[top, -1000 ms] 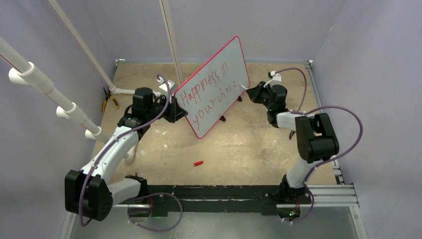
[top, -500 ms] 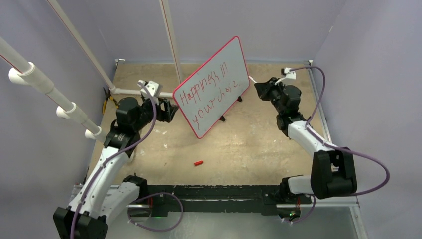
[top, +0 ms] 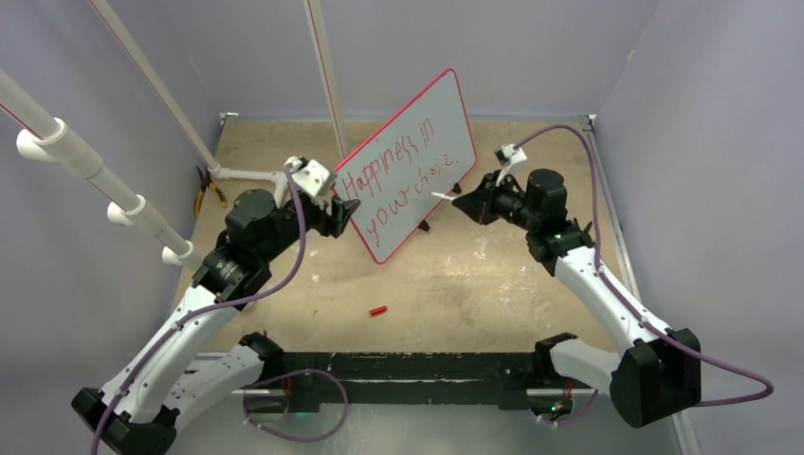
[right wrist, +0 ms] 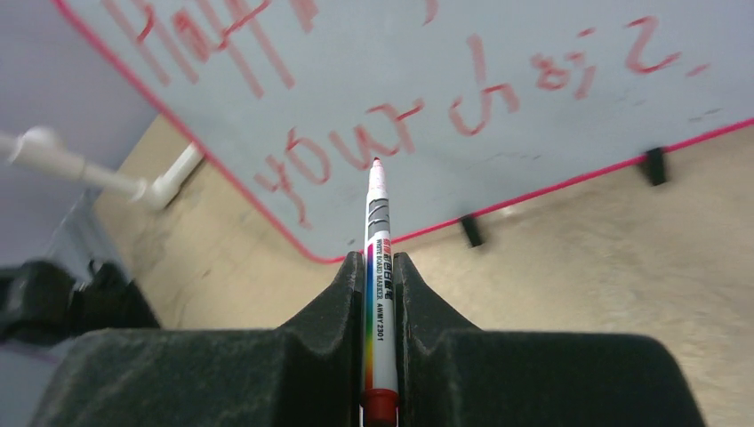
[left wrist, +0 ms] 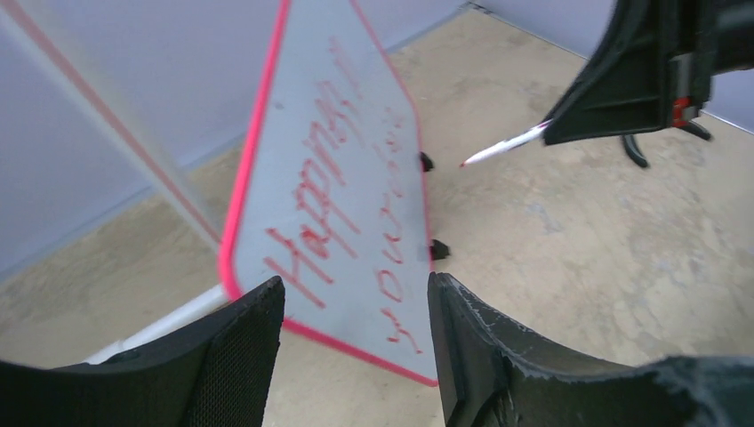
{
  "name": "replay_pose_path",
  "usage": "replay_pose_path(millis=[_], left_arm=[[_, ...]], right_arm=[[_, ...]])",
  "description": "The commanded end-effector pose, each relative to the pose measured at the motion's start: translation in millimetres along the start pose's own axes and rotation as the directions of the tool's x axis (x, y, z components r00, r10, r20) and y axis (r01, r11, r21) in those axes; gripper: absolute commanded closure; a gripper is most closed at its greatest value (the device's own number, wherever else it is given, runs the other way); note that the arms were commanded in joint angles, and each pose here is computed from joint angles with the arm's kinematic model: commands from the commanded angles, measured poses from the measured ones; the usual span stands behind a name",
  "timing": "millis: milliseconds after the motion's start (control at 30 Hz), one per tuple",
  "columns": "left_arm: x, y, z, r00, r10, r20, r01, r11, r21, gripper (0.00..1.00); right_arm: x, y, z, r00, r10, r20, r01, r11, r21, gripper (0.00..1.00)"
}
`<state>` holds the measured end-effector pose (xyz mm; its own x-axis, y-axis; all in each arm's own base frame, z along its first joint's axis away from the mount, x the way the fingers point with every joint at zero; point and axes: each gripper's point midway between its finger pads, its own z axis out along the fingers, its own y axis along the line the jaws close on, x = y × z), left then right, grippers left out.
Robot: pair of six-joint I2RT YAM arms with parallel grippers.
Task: Write a sentence on the whiteboard
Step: Pass from the right arm to the left
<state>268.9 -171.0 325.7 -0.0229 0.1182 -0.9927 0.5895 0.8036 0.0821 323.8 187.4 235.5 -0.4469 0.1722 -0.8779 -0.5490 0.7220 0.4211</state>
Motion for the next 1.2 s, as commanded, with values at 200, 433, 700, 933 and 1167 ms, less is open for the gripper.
replay_pose_path(millis=[200,433,700,933,1167], left_arm=[[-1.4,-118.0,13.8,0.996,0.072,-0.061,-0.034,0.874,0.484,0.41],[49.8,-168.3,25.2,0.979,0.087,-0.186,0.058,0.751,0.658,0.38],[98.0,-159.9,29.6,0.943,0.162,-0.290,0.057,0.781,0.621,0.35],[111.5,-157.9,30.4,0.936,0.164,-0.312,0.062,0.793,0.606,0.39],[112.8,-164.8,31.0,0.935,0.151,-0.322,0.091,0.774,0.627,0.50]], right_arm=[[33.3,68.0,-23.5,0.973,-0.129,-0.189,0.066,0.948,-0.310,1.00],[58.3,101.0,-17.1,0.937,-0.231,-0.263,0.105,0.902,-0.418,1.00],[61.4,121.8,-18.8,0.925,-0.271,-0.267,0.111,0.864,-0.492,1.00],[58.8,137.5,-25.8,0.918,-0.292,-0.268,0.101,0.827,-0.553,1.00],[64.6,143.7,-25.9,0.906,-0.309,-0.290,0.094,0.813,-0.574,1.00]])
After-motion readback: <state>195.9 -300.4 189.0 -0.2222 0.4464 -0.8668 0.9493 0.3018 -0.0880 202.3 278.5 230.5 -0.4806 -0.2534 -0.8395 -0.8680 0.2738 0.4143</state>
